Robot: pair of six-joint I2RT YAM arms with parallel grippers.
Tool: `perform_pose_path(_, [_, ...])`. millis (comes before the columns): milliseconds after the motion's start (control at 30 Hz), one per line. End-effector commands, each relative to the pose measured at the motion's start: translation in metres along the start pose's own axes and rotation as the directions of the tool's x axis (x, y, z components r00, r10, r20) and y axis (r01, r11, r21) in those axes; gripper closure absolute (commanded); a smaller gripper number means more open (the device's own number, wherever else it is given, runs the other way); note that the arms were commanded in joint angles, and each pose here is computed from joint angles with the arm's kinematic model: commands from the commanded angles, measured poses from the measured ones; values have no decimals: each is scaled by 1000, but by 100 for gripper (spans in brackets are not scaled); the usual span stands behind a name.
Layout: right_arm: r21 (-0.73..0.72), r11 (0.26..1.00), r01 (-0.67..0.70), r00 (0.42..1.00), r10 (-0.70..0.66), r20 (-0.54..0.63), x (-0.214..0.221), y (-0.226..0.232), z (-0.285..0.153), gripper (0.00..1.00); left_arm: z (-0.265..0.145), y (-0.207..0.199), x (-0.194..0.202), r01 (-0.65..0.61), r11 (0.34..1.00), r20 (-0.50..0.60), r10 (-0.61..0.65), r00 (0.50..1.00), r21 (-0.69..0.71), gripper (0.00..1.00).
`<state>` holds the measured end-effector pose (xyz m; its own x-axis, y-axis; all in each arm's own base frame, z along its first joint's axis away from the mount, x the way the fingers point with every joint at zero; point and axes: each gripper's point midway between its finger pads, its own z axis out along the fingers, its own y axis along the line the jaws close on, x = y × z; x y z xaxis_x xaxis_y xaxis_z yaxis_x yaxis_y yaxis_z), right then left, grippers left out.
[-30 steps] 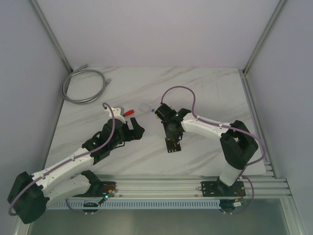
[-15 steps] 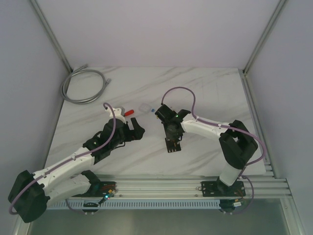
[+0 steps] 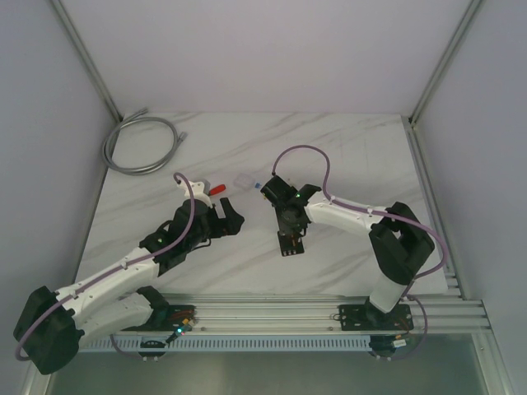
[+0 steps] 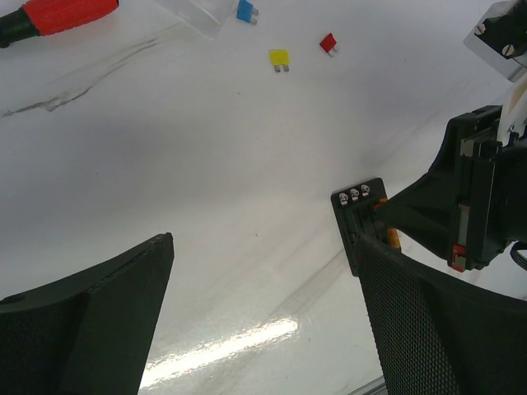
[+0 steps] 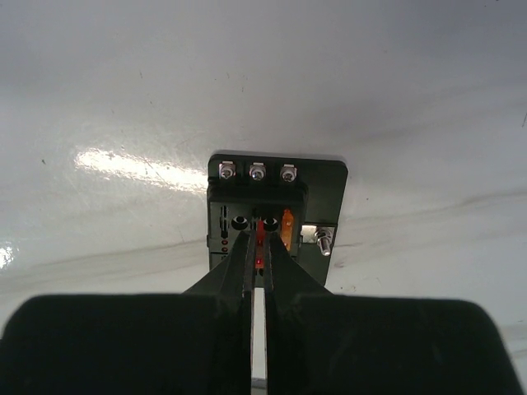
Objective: Snap on the fuse box
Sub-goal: Install the fuse at the fuse box base.
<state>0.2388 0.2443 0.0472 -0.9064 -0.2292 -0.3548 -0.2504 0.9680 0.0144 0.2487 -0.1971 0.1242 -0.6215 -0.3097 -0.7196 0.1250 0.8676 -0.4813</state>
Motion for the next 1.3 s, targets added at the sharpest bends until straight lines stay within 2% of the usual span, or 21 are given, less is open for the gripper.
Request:
perform_pose_path(0, [24, 1000, -17, 999, 16, 35, -3, -4, -4, 100, -2, -4, -4, 8, 1000, 3, -8, 1000, 13, 0])
perform_pose_path(633, [2, 1000, -20, 998, 20, 60, -6, 0, -10, 100, -1, -3, -1, 14, 1000, -6, -14, 1000, 10, 0])
perform_pose_path(1267, [-20, 998, 60, 997, -59, 40, 2, 5, 2, 100, -1, -3, -1, 17, 1000, -8, -17, 1000, 11, 0])
